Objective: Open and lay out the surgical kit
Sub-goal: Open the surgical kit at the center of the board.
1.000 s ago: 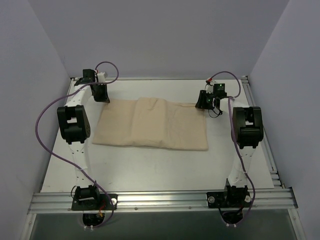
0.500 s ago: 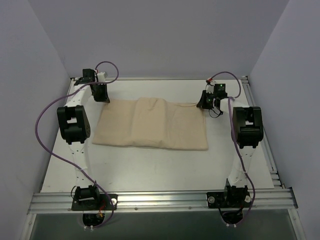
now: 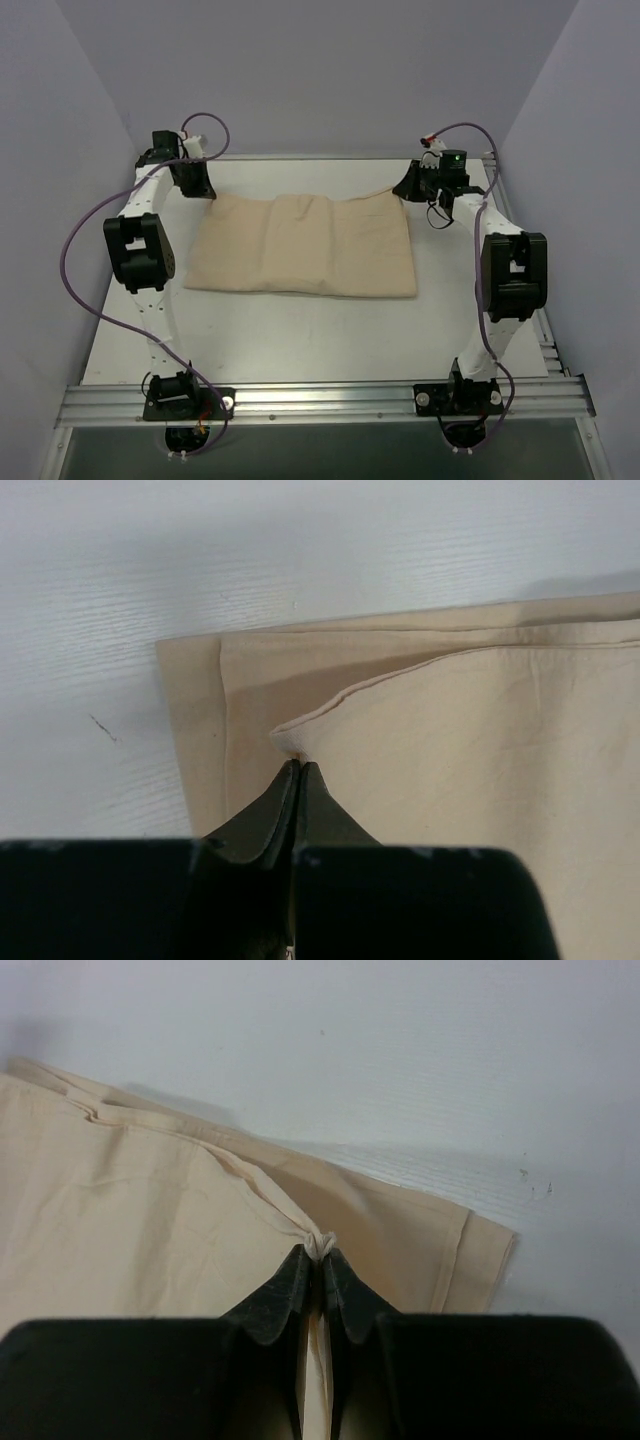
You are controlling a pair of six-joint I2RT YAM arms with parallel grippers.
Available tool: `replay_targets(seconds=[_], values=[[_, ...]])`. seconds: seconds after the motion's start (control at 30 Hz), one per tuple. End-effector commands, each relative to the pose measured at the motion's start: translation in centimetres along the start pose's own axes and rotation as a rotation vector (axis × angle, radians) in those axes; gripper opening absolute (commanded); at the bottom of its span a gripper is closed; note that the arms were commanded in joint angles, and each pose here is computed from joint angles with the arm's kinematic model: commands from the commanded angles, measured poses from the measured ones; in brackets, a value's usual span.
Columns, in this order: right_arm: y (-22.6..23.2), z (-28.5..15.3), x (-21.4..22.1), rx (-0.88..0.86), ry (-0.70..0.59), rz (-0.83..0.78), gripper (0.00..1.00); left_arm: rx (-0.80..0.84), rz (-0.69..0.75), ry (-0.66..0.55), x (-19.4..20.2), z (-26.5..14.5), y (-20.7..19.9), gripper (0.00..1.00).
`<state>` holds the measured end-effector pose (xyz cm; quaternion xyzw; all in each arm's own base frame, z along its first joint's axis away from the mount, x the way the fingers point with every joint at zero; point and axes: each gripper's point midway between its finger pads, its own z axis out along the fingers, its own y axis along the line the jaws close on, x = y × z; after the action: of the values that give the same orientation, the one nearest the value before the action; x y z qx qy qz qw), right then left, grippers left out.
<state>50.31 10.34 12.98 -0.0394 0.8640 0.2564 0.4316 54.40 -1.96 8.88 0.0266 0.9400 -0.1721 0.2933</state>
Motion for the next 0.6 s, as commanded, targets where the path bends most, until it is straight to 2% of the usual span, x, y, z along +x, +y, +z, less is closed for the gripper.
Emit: replay_targets(seconds=[0.0,0.4,0.53,0.57], values=[[1.7,-2.5,-1.1,-0.042,-0.035,-0.008,0.0,0.05,0.072,-0.12,-3.3,-5.4,-2.4,0.02],[4.8,-9.0,2.3,-0.046,0.008,0.062,0.0,0.172,0.165,-0.134,-0.7,-9.9,-5.7,0.02],[5.4,-11.4,5.1,-0.004,0.055,0.093,0.0,0.233,0.192,-0.117,1.7,-12.3,-6.9,0.02],[5.2,-11.8,7.2,0.024,0.107,0.119,0.0,0.261,0.19,-0.106,2.6,-13.1,-6.9,0.02]])
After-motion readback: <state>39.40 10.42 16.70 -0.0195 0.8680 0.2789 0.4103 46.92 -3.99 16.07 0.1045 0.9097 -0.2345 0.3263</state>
